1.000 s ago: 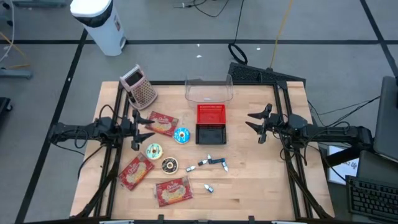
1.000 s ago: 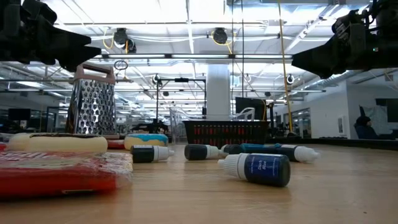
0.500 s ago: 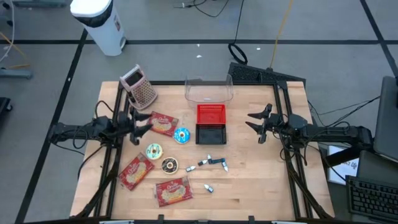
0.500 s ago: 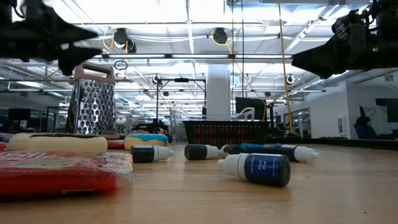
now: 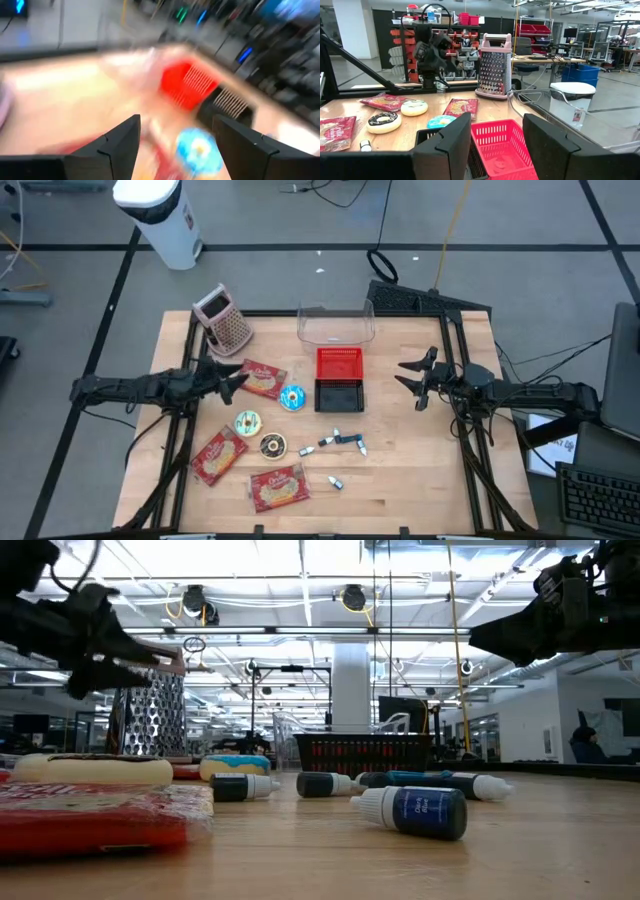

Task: Pick & Place Food Item
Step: Put the top popcorn pack into the transparent bin

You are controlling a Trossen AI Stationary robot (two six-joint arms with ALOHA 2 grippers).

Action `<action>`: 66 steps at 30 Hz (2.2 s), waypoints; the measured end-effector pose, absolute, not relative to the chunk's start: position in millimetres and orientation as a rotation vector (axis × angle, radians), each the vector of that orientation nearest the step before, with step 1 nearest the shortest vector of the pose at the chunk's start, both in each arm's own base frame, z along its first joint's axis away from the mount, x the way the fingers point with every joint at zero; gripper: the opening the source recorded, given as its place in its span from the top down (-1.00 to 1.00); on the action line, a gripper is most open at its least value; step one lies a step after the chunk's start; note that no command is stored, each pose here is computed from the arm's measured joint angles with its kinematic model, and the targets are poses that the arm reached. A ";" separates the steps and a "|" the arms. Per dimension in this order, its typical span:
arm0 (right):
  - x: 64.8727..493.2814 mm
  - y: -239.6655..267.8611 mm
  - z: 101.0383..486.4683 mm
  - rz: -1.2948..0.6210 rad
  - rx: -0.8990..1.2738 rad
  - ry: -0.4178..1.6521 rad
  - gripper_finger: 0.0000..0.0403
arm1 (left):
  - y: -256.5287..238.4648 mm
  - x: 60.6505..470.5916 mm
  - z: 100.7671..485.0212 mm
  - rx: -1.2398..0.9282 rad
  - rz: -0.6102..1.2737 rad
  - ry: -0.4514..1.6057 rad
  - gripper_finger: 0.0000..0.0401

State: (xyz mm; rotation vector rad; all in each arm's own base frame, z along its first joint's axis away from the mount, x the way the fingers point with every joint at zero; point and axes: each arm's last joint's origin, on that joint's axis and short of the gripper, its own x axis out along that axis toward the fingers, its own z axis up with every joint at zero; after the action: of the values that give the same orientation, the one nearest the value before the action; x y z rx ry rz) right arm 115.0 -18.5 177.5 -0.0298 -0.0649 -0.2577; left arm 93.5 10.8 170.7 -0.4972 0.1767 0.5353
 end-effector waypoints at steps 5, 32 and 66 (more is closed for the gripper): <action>115.0 -18.5 177.5 -0.258 -0.030 -0.065 0.15 | 14.7 95.8 171.6 -0.504 0.661 0.386 -0.25; 115.0 -18.5 177.5 -0.258 -0.030 -0.065 0.16 | 29.2 127.2 122.3 -0.712 0.984 0.755 -0.25; 115.1 -18.5 177.5 -0.258 -0.030 -0.064 0.15 | 36.5 159.2 164.4 -0.295 0.881 0.707 0.99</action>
State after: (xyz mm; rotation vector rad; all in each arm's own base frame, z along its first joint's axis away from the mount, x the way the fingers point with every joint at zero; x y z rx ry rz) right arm 115.1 -18.5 177.5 -0.0298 -0.0644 -0.2577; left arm 159.2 36.5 164.4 -0.2948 0.7074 0.8814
